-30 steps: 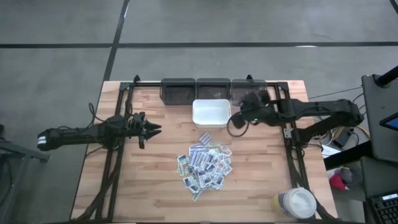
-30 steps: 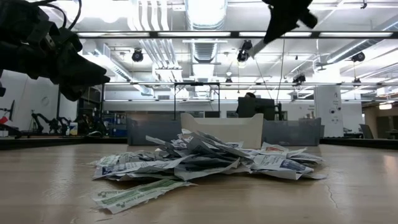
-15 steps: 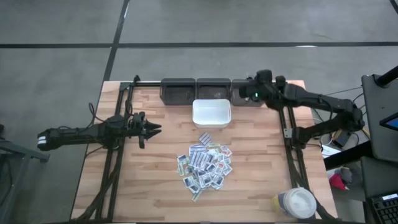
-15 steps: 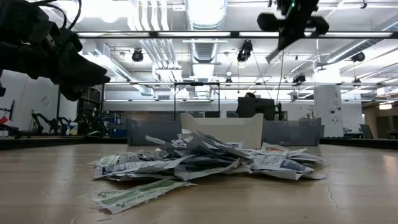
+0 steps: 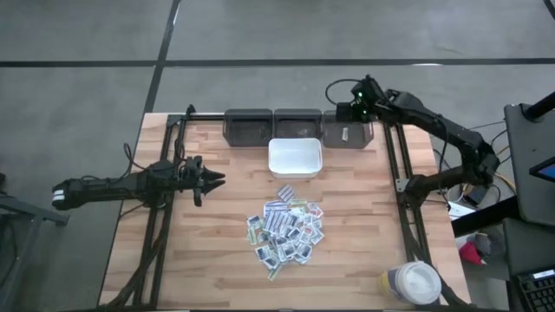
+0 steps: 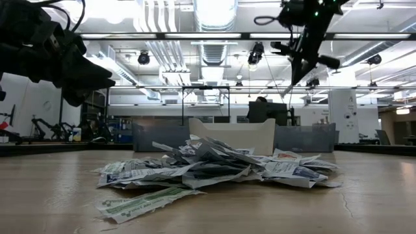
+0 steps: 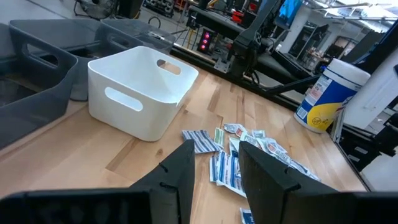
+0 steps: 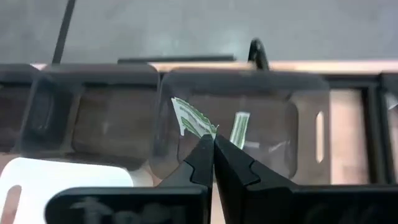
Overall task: Pick & Place First Aid Supplies
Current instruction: Put the green bandage pack into the right gray bin
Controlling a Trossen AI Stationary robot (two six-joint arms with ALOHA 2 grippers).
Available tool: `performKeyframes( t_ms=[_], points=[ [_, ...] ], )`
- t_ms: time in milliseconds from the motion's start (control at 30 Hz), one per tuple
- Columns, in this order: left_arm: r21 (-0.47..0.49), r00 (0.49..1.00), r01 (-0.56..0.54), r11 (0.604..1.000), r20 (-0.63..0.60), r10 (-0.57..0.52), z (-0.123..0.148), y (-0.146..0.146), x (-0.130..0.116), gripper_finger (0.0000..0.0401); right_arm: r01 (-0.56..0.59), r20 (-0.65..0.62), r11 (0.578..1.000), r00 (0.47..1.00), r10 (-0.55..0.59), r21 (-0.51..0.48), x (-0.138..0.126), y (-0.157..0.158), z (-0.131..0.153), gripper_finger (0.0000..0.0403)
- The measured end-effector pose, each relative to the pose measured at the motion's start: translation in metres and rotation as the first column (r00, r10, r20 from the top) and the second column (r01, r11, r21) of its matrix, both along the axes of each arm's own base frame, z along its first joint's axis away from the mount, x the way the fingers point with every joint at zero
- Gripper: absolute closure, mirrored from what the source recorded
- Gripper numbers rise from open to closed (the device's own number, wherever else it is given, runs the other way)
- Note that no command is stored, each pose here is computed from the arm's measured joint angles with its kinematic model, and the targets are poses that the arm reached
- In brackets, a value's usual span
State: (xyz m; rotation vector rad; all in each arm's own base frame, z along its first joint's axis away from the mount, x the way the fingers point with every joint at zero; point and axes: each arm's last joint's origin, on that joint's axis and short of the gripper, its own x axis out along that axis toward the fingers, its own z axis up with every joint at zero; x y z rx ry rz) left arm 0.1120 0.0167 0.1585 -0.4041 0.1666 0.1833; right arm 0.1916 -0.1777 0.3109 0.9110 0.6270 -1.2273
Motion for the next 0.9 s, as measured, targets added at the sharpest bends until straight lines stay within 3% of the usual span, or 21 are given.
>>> performKeyframes(
  t_ms=[400,667,900],
  points=[
    [-0.012,1.0,-0.006,1.0,0.002,0.006,0.0,0.0,0.0,0.0282,0.008,-0.146,0.982,0.989,0.02,0.19,0.011,-0.043,-0.055,0.0394],
    [-0.012,1.0,-0.005,1.0,0.002,0.005,0.0,0.0,0.0,0.0282,0.02,-0.275,0.954,0.959,0.067,0.3,0.028,-0.061,-0.069,0.0394],
    [-0.012,1.0,-0.005,1.0,0.002,0.005,0.0,0.0,0.0,0.0282,0.026,-0.341,0.941,0.935,0.096,0.337,0.041,-0.075,-0.081,0.0394]
  ],
)
